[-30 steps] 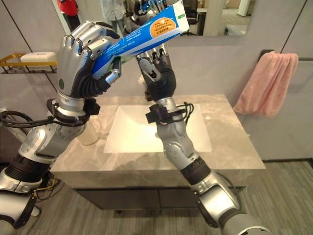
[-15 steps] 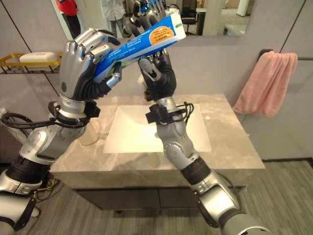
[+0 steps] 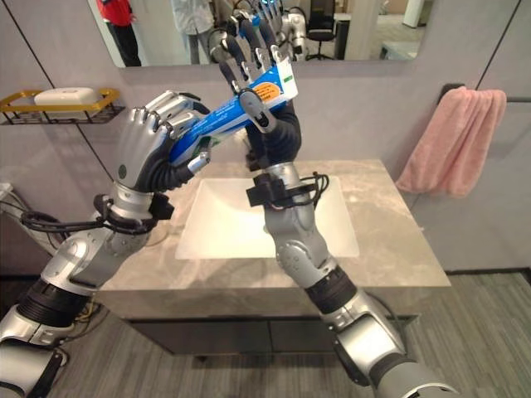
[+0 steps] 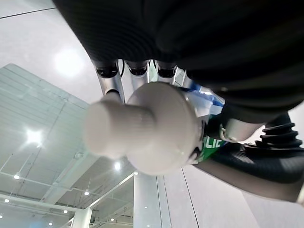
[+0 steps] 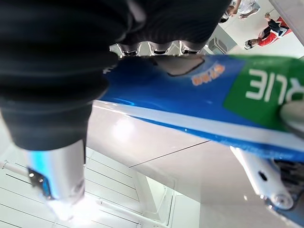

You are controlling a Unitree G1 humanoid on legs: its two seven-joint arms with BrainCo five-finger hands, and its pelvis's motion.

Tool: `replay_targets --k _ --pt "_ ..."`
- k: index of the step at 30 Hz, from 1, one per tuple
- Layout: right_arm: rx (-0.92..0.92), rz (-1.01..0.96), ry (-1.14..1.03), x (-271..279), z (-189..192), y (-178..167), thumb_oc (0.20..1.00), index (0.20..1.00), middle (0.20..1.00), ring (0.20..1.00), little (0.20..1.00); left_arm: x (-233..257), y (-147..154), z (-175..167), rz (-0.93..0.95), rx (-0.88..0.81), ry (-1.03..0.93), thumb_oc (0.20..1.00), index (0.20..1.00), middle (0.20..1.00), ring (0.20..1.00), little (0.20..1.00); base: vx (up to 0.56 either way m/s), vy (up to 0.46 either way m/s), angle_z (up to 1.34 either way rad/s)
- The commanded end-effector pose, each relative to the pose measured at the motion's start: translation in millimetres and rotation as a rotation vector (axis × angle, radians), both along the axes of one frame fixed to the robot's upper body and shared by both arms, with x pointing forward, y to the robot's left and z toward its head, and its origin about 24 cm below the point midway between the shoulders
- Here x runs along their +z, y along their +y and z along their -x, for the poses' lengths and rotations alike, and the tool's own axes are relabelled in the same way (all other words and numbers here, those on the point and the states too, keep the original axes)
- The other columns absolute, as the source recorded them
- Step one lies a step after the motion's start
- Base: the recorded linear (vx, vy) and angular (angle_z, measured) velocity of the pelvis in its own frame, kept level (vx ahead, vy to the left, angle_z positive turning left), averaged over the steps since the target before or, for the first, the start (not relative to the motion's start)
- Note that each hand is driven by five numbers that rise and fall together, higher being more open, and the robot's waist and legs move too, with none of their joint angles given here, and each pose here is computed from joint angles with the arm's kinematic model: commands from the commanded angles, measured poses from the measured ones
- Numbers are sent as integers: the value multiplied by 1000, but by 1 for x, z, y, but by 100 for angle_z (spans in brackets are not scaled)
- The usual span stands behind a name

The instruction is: Put brush and paste in cup on sink, flatten towel.

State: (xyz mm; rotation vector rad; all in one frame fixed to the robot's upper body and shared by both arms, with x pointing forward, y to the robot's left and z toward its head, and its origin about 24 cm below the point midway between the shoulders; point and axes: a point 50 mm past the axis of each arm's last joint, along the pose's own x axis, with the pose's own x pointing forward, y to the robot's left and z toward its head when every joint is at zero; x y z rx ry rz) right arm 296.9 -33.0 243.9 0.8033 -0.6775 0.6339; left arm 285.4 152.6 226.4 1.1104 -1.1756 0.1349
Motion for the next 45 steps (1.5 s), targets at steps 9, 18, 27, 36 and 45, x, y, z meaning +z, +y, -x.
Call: replay_targets --k 9,18,27,36,45 --pt "40 -44 -141 24 17 5 1000 1000 1000 1000 1000 25 4 -8 92 -11 -48 200 200 200 200 200 0 0 0" --pt "25 -51 -135 23 17 3 950 950 950 950 950 29 0 -7 116 -33 -66 200 200 200 200 200 0 0 0" --pt "18 -68 -125 22 17 2 200 200 200 200 200 23 0 -9 117 -27 -39 200 200 200 200 200 0 0 0" --pt "4 -91 -110 21 15 0 200 200 200 200 200 21 2 -9 164 -13 -54 1000 1000 1000 1000 1000 0 0 0" --pt "-66 -161 -95 24 12 -13 200 200 200 200 200 23 11 1 199 7 -108 1000 1000 1000 1000 1000 0 0 0"
